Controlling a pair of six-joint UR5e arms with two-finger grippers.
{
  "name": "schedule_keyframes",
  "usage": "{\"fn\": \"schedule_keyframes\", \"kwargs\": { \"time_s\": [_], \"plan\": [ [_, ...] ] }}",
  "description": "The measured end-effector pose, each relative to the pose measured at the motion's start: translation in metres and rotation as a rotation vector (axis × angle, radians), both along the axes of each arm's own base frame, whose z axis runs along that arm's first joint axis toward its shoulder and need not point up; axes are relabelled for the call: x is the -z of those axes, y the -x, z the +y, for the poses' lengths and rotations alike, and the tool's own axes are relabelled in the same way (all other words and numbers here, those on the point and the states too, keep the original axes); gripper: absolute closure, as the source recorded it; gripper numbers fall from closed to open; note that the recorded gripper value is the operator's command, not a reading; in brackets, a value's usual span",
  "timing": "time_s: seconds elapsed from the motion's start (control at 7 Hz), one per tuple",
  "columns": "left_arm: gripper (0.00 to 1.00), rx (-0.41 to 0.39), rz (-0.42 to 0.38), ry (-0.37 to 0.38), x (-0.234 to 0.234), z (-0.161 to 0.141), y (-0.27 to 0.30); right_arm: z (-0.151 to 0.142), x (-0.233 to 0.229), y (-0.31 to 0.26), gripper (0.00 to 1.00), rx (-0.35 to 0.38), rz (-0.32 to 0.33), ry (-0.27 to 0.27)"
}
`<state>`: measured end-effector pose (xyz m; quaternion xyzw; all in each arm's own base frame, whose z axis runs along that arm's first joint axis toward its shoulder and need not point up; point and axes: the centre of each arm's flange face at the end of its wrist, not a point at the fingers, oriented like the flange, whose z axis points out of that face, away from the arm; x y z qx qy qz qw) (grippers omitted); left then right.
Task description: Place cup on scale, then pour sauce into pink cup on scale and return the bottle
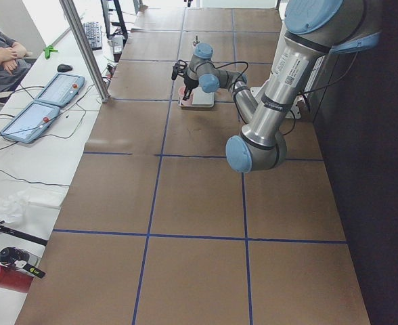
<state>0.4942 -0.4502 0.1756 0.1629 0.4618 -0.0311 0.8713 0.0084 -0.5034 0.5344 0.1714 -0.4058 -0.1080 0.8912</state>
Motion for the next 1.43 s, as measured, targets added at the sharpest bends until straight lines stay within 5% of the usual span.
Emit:
{"fn": "schedule_keyframes", "kwargs": {
  "time_s": [0.29,0.71,1.0,1.14,1.29,1.43],
  "plan": [
    [0.94,-0.01,0.017,0.011,0.024,0.017,-0.033,0.0,-0.001,-0.001,0.0,-0.001,0.001,0.002],
    [0.75,-0.006,0.0,-0.006,0.026,0.03,-0.057,0.0,0.0,-0.001,0.0,-0.001,0.0,0.0],
    [0.75,-0.007,-0.01,-0.008,0.023,0.03,-0.06,0.0,0.0,-0.001,0.0,-0.001,0.001,0.0],
    [0.52,-0.008,-0.016,-0.008,0.02,0.03,-0.062,0.0,0.0,0.0,0.0,-0.001,0.001,0.0],
    [0.01,-0.009,-0.019,-0.009,0.018,0.029,-0.063,0.0,0.0,0.0,0.0,-0.001,0.001,-0.001],
    [0.0,-0.015,-0.023,-0.019,0.018,0.029,-0.061,0.0,0.001,-0.001,0.0,-0.002,0.001,-0.001]
  ]
}}
